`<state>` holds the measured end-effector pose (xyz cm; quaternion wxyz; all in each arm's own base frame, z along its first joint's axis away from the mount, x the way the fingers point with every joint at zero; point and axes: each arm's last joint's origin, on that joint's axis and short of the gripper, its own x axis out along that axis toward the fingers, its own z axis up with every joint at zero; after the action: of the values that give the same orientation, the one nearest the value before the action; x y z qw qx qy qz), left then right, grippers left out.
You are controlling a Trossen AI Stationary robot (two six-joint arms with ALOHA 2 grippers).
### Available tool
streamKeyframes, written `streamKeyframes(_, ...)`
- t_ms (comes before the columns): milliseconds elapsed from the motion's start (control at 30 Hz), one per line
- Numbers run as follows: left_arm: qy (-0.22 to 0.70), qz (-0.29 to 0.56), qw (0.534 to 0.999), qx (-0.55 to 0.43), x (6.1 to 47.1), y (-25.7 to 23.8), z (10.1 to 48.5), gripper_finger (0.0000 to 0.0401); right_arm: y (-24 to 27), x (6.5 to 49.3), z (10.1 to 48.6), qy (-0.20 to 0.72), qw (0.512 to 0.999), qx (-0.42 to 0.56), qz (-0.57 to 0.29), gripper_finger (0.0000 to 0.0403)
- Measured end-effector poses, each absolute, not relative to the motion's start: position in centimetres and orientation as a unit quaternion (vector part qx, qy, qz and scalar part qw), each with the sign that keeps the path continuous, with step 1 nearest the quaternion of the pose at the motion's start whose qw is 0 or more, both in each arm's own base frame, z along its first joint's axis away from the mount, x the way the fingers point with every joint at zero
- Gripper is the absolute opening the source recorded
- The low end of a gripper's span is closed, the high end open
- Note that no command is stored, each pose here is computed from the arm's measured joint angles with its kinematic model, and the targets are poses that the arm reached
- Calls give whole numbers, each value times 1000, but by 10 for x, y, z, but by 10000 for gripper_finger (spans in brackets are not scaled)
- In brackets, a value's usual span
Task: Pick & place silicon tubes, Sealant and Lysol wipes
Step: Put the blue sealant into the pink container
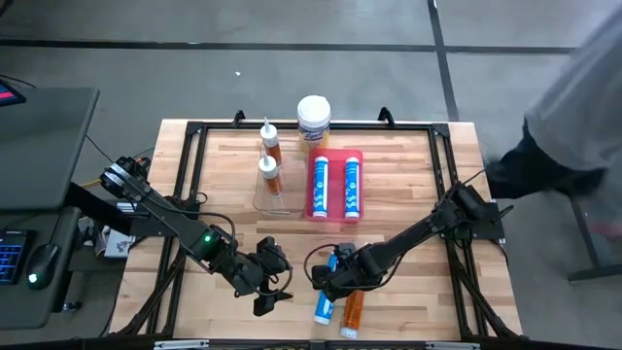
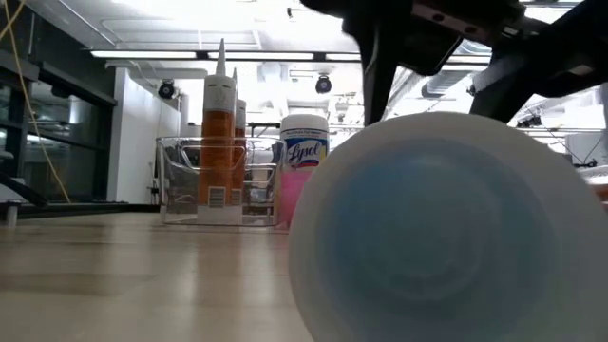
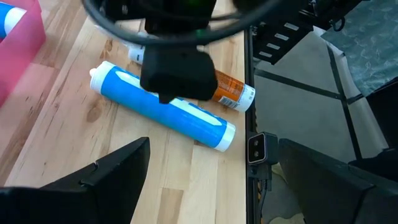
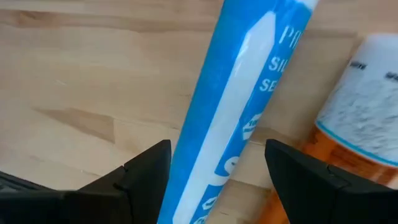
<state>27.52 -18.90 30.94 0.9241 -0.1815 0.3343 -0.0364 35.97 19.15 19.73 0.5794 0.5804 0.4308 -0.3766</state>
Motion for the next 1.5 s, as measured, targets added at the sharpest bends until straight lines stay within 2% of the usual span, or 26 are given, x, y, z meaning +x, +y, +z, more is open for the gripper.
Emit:
streamKeyframes(467,334,-37,924,-182,275,-189,309,346,181,381,166,435,543,593,-405,255)
streamKeyframes(800,334,-37,924,-182,275,-189,309,346,181,381,146,468,525,573,-421,255)
streamKeyframes(1500,334,-37,924,-182,275,-189,309,346,183,364,143,523,516,507,-451,256)
